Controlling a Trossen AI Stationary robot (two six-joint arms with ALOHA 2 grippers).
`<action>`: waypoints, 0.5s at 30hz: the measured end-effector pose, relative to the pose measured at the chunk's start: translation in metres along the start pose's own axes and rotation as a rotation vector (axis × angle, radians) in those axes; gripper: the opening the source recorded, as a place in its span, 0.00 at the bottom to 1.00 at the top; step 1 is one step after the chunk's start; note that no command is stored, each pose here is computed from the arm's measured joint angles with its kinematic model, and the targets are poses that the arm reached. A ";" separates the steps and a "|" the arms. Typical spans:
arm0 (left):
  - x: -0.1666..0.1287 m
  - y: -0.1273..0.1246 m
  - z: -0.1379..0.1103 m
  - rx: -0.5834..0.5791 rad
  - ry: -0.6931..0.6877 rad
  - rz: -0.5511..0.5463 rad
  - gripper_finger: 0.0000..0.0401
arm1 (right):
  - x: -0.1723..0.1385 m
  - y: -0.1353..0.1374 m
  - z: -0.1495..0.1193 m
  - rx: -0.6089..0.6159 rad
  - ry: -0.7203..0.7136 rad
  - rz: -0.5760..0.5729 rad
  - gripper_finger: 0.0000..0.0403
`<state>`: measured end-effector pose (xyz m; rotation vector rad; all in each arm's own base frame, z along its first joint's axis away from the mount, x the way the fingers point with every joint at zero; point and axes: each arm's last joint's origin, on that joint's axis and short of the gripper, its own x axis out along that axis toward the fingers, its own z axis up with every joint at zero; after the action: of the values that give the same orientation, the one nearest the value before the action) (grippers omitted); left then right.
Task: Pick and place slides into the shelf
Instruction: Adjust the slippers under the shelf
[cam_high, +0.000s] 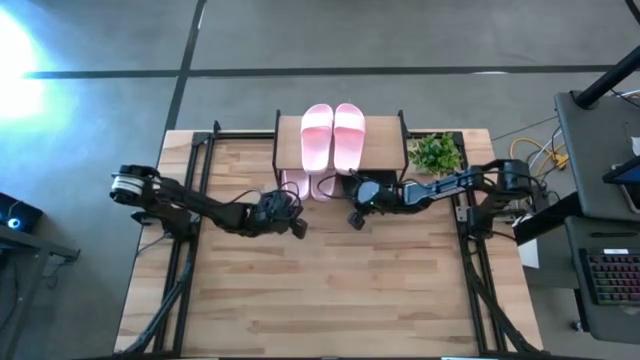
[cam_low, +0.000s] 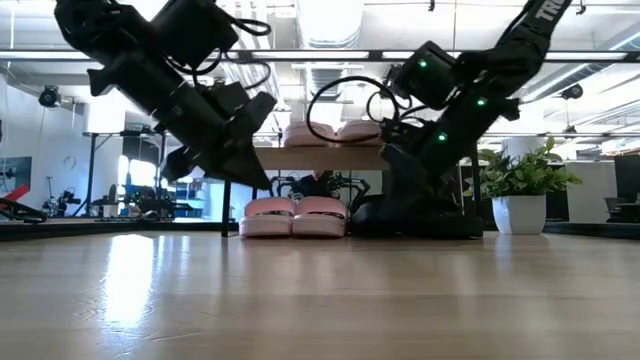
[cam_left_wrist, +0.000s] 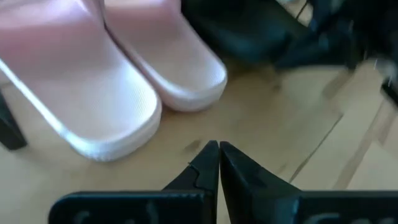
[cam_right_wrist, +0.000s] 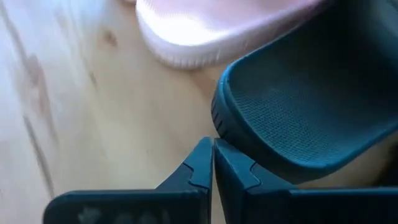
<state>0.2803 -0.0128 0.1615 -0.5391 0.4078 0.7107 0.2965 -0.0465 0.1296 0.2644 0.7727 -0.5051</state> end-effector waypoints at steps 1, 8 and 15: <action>0.000 0.000 -0.002 0.008 0.010 0.002 0.00 | 0.001 -0.001 0.004 0.001 -0.011 -0.004 0.02; 0.001 -0.001 -0.004 0.009 0.019 -0.008 0.00 | -0.007 -0.001 0.000 0.004 0.111 0.105 0.02; 0.001 -0.002 -0.004 0.008 0.016 -0.006 0.00 | -0.035 -0.008 -0.035 0.020 0.254 0.002 0.02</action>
<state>0.2813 -0.0156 0.1587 -0.5387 0.4231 0.6989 0.2499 -0.0270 0.1303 0.3522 1.0146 -0.4827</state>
